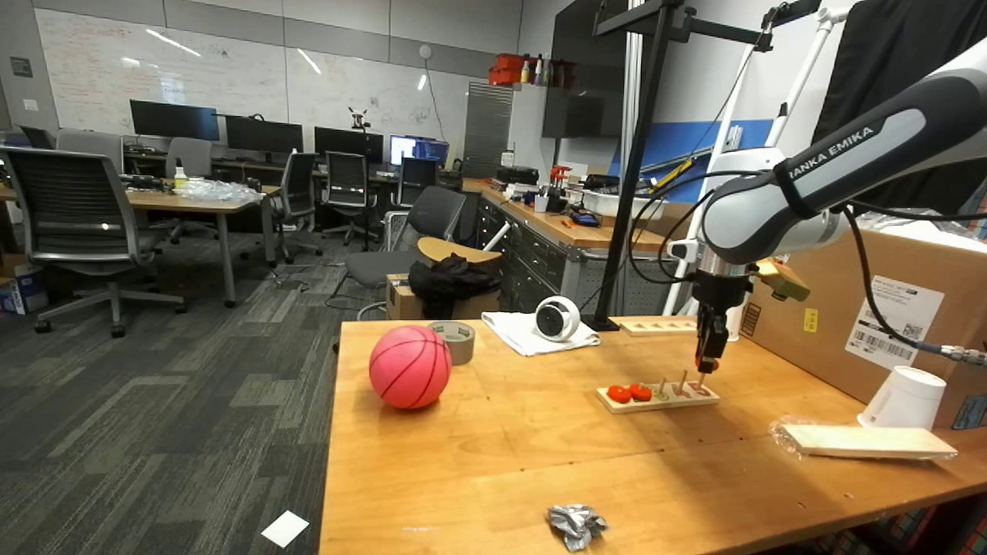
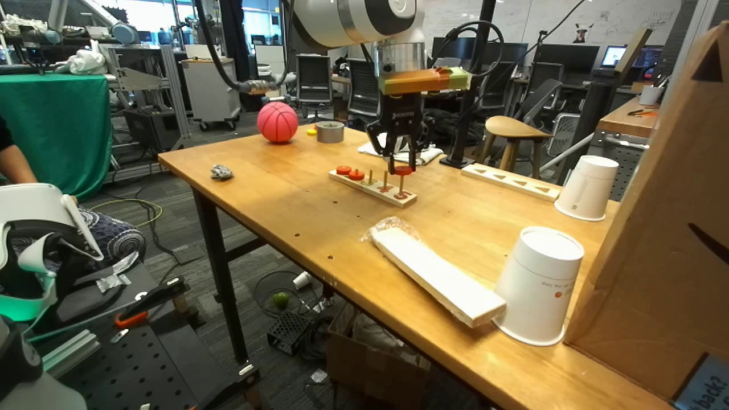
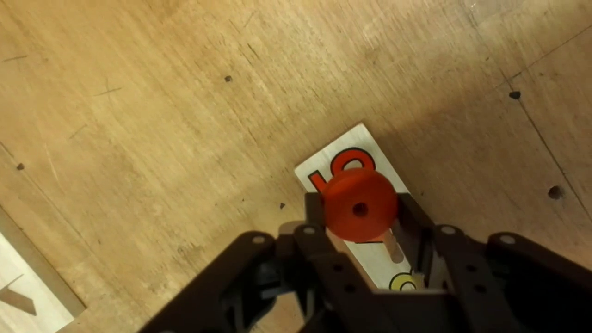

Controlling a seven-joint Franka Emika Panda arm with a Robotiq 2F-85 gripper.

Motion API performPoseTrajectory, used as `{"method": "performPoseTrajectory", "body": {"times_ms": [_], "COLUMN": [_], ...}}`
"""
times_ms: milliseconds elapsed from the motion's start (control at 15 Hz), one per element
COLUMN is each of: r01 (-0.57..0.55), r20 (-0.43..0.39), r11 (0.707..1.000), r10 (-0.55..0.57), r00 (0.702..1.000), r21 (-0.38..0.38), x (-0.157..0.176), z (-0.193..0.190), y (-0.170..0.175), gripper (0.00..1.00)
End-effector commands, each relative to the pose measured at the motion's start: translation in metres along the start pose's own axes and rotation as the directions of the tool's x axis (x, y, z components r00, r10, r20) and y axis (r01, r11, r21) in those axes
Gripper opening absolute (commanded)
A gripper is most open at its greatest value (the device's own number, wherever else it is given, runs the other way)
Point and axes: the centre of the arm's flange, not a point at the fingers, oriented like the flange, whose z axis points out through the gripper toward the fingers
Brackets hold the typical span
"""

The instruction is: Put the orange objects on the first pole on the right

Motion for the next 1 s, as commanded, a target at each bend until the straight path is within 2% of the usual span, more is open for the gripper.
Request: {"method": "performPoseTrajectory", "body": {"times_ms": [0,267,333,467,667,733,933], "r01": [-0.014,-0.017,-0.025,-0.051,-0.195,-0.215,-0.23], "r20": [0.007,0.004,0.006,-0.004,-0.107,-0.158,-0.319], "r11": [1.0,1.0,1.0,0.999,0.981,0.976,0.972], "r10": [0.014,0.017,0.025,0.051,0.194,0.215,0.231], "r00": [1.0,1.0,1.0,0.999,0.975,0.964,0.919], "r21": [0.01,0.015,0.014,0.012,0.001,0.016,0.041], "x": [-0.004,-0.002,-0.001,0.0,0.018,0.027,0.068], "z": [-0.001,0.002,0.003,0.001,-0.035,-0.047,-0.062], "y": [-0.014,-0.015,-0.015,-0.016,-0.041,-0.059,-0.115], "gripper": [0.17,0.17,0.67,0.73,0.97,1.0,1.0]}}
